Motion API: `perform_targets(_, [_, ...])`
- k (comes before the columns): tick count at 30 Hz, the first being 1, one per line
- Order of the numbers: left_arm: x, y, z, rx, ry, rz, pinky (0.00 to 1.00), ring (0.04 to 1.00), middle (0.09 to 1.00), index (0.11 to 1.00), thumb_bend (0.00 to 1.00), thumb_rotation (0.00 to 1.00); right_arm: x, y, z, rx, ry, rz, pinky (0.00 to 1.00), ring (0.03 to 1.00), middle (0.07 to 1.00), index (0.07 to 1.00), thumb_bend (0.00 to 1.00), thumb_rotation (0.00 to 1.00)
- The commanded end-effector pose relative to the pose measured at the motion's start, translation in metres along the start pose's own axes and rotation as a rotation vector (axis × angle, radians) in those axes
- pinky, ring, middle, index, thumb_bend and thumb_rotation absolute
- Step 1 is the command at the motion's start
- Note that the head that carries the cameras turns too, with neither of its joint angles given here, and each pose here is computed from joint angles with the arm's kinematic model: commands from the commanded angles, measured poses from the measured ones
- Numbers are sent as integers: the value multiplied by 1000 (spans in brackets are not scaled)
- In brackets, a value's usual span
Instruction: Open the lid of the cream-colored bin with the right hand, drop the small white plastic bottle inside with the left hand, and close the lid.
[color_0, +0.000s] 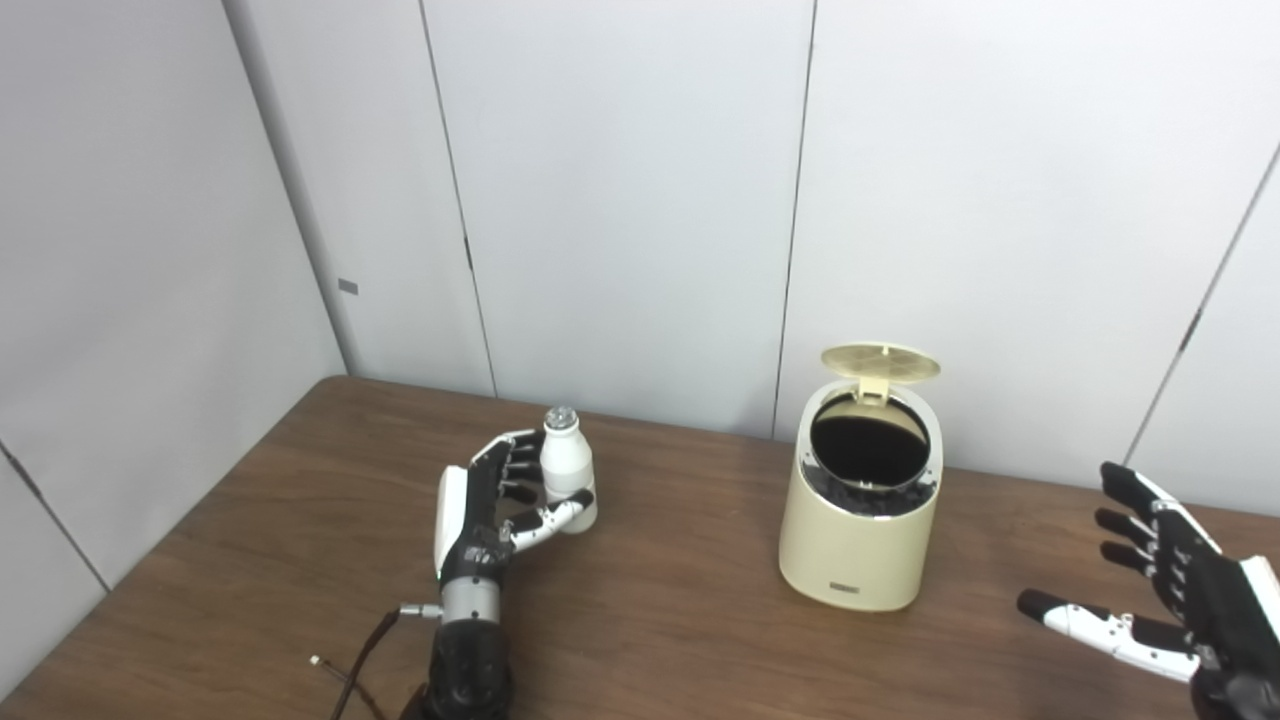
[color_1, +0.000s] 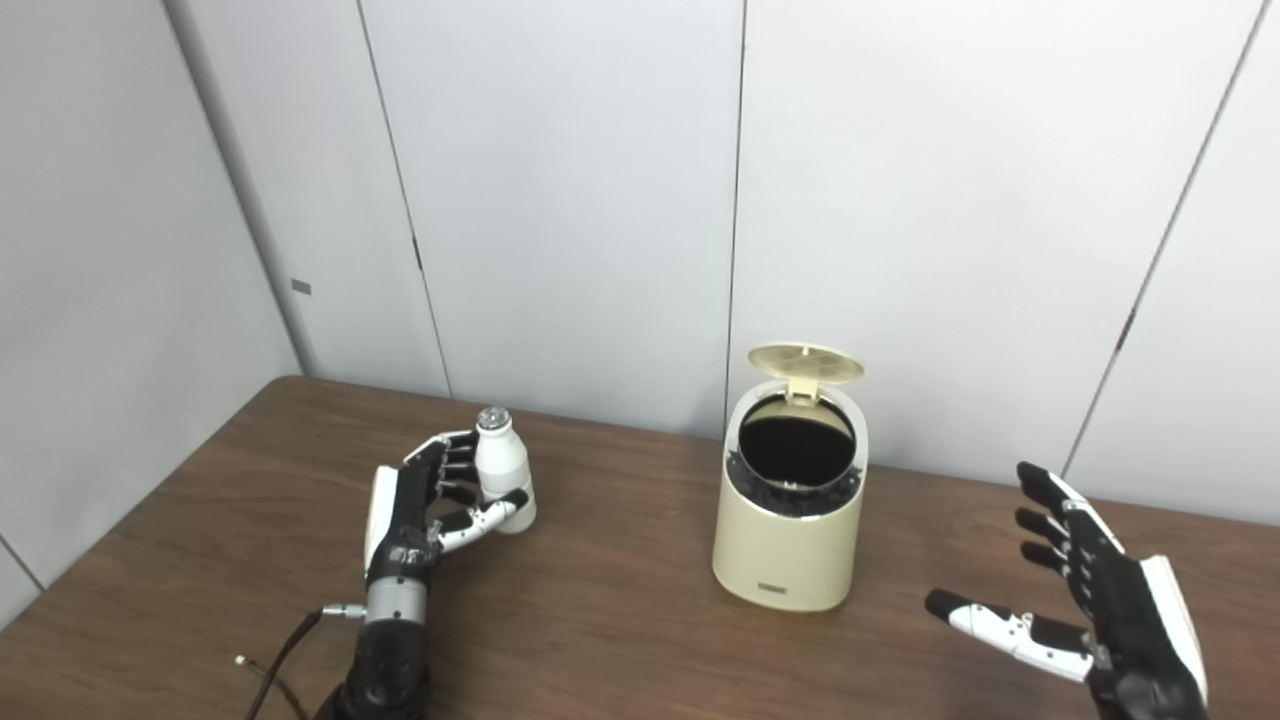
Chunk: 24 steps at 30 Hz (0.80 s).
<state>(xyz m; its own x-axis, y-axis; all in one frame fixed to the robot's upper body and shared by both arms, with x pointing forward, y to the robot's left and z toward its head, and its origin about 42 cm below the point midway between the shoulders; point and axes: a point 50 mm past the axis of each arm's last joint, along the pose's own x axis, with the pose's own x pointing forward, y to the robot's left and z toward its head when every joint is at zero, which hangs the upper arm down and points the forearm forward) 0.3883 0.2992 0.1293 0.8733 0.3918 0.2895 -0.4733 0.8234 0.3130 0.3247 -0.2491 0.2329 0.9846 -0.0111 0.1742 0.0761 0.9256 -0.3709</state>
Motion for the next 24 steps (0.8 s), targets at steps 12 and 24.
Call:
perform_targets(12, [13, 4, 14, 36, -82, 52, 326, 413, 467, 522, 503, 0, 3, -2, 12, 9, -68, -19, 826, 870, 913, 889, 596, 0])
perform_targets(24, [6, 0, 57, -47, -246, -37, 354, 437, 484, 499, 505, 0, 9, 2, -2, -52, -94, -3, 762, 843, 893, 886, 642, 0])
